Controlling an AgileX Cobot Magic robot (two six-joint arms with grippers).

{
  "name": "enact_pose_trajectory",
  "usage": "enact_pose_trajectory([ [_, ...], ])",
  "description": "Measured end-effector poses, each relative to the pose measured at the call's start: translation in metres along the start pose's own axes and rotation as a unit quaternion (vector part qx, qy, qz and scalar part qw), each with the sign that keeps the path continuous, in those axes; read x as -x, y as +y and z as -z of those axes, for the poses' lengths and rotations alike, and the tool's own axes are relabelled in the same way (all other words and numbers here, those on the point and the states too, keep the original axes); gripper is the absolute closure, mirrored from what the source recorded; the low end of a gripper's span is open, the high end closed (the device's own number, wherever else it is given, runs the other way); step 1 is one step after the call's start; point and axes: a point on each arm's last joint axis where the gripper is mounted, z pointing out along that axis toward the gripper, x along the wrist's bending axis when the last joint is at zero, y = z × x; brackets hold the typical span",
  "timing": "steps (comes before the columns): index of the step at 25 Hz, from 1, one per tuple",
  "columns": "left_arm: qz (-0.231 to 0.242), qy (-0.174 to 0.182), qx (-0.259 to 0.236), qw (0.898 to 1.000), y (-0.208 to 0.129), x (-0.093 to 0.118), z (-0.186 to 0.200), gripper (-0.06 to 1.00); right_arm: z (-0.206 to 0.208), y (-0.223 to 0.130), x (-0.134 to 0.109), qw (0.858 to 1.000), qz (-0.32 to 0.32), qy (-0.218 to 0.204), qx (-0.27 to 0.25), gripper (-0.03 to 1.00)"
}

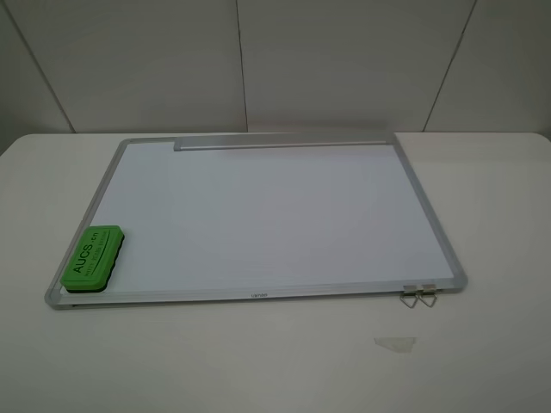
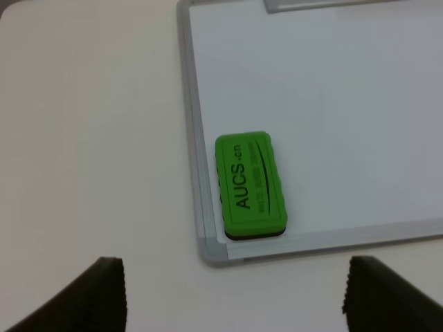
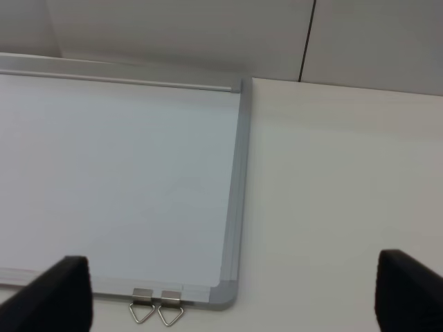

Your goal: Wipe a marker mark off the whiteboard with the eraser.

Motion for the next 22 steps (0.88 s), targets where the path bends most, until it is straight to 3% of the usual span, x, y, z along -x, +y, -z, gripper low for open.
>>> enact_pose_trajectory([
  [22,0.009,0.014,0.01,1.0,-0.002,0.0005,0.0021,0.28,0.0,0.0,0.0,1.0,0.0,0.0,0.0,0.15],
])
